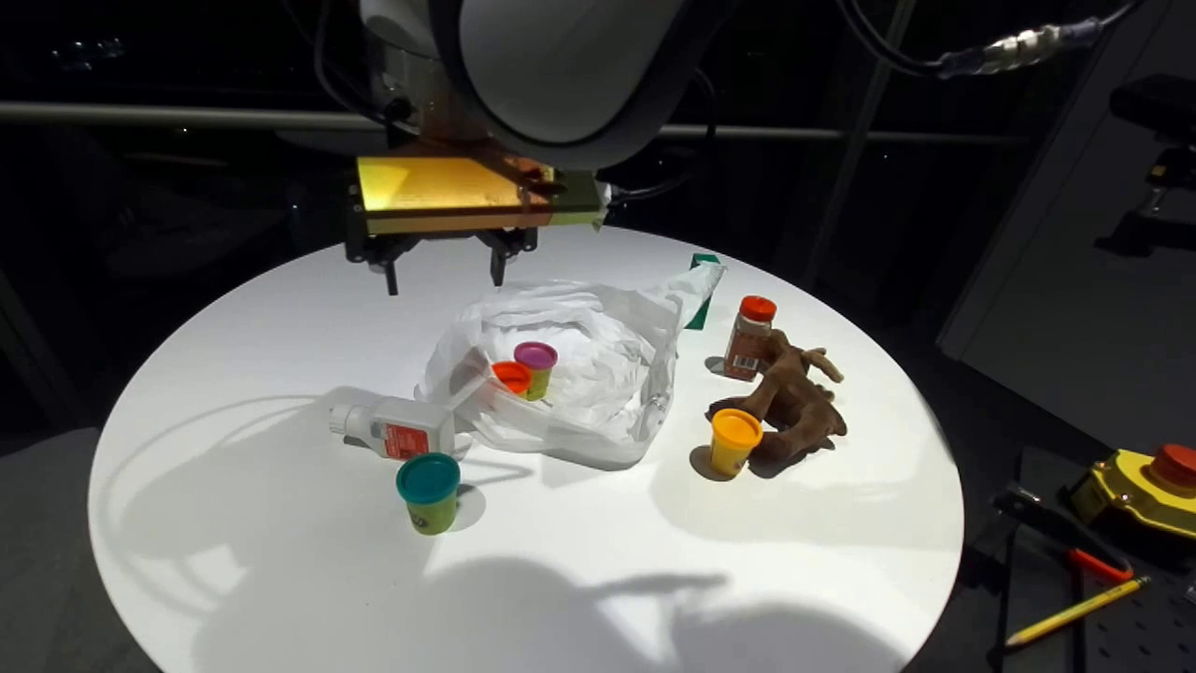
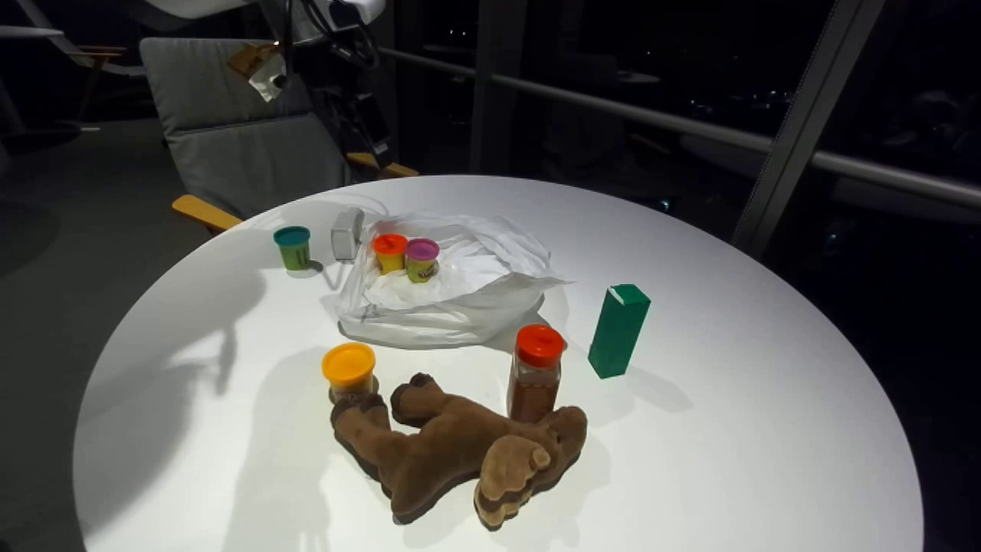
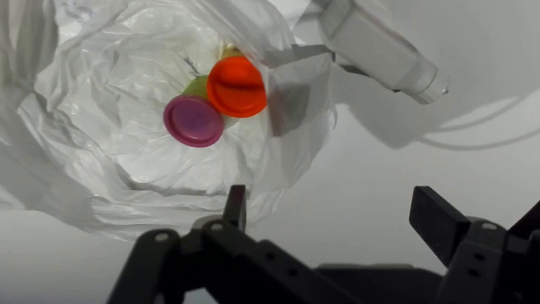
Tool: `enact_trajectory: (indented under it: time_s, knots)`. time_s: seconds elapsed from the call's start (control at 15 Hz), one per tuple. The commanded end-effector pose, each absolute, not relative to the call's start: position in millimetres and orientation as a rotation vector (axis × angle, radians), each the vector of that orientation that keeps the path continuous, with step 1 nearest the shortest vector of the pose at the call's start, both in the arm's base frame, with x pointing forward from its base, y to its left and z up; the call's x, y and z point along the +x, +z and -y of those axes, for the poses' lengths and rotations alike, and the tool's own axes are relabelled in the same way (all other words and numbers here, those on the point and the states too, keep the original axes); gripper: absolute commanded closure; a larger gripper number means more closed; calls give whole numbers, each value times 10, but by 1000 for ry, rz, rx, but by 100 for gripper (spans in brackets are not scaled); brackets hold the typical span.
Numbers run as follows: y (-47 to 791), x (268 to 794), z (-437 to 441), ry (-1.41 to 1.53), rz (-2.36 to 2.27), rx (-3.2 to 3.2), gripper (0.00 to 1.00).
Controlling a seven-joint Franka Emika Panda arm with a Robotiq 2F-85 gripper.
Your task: Remove the objects from the plastic and put them on the table
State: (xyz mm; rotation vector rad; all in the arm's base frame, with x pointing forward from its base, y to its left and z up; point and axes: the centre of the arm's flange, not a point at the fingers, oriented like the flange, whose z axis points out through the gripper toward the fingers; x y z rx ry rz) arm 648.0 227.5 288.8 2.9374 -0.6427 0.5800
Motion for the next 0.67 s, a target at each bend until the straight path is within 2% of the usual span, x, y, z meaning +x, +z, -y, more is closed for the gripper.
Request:
enact_trajectory:
  time_s: [0.0, 0.6]
  knots:
    - [2927, 6299, -1864, 523, 937, 2849, 0]
    - [2477, 6221, -1223, 277, 1240, 2868, 0]
